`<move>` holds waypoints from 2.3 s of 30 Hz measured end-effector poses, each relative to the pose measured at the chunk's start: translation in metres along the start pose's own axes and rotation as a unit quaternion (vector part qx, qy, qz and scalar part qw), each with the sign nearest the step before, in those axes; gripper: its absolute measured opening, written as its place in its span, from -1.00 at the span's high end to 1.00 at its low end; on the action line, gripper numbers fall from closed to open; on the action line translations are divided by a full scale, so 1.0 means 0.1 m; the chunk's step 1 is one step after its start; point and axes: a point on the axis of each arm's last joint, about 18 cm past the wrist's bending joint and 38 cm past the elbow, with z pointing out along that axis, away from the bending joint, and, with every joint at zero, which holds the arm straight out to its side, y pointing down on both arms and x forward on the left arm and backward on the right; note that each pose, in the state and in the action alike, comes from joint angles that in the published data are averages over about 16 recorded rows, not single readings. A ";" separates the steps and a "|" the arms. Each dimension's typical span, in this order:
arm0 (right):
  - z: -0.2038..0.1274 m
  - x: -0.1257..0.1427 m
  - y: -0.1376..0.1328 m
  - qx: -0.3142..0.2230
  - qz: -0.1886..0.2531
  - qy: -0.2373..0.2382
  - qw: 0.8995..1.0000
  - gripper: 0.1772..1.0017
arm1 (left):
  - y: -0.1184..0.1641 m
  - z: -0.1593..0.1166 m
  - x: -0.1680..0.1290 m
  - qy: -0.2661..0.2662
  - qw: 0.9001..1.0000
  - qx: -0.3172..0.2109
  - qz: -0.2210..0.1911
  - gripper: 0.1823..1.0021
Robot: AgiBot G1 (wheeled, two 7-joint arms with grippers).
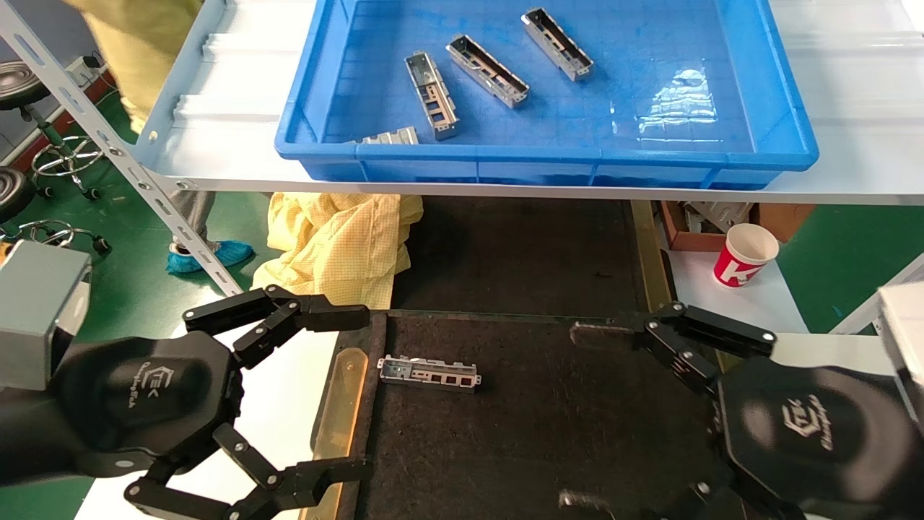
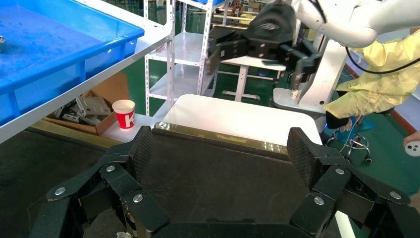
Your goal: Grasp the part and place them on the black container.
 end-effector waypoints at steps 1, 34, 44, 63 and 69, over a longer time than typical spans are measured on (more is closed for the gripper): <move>-0.01 -0.02 -0.02 -0.001 -0.001 -0.001 1.000 -1.00 | 0.00 0.00 0.00 0.000 1.000 0.000 0.000 -1.00; -0.02 -0.03 -0.03 -0.001 0.001 -0.001 1.000 -1.00 | 0.00 0.00 0.00 0.000 1.000 0.000 0.000 -1.00; -0.02 -0.02 -0.02 -0.001 0.001 -0.001 1.000 -1.00 | 0.00 0.00 0.00 0.000 1.000 0.000 0.000 -1.00; -0.01 -0.02 -0.02 -0.001 0.002 -0.001 1.000 -1.00 | 0.00 0.00 0.00 0.000 1.000 0.000 0.000 -1.00; -0.01 -0.02 -0.02 -0.001 0.002 -0.001 1.000 -1.00 | 0.00 0.00 0.00 0.000 1.000 0.000 0.000 -1.00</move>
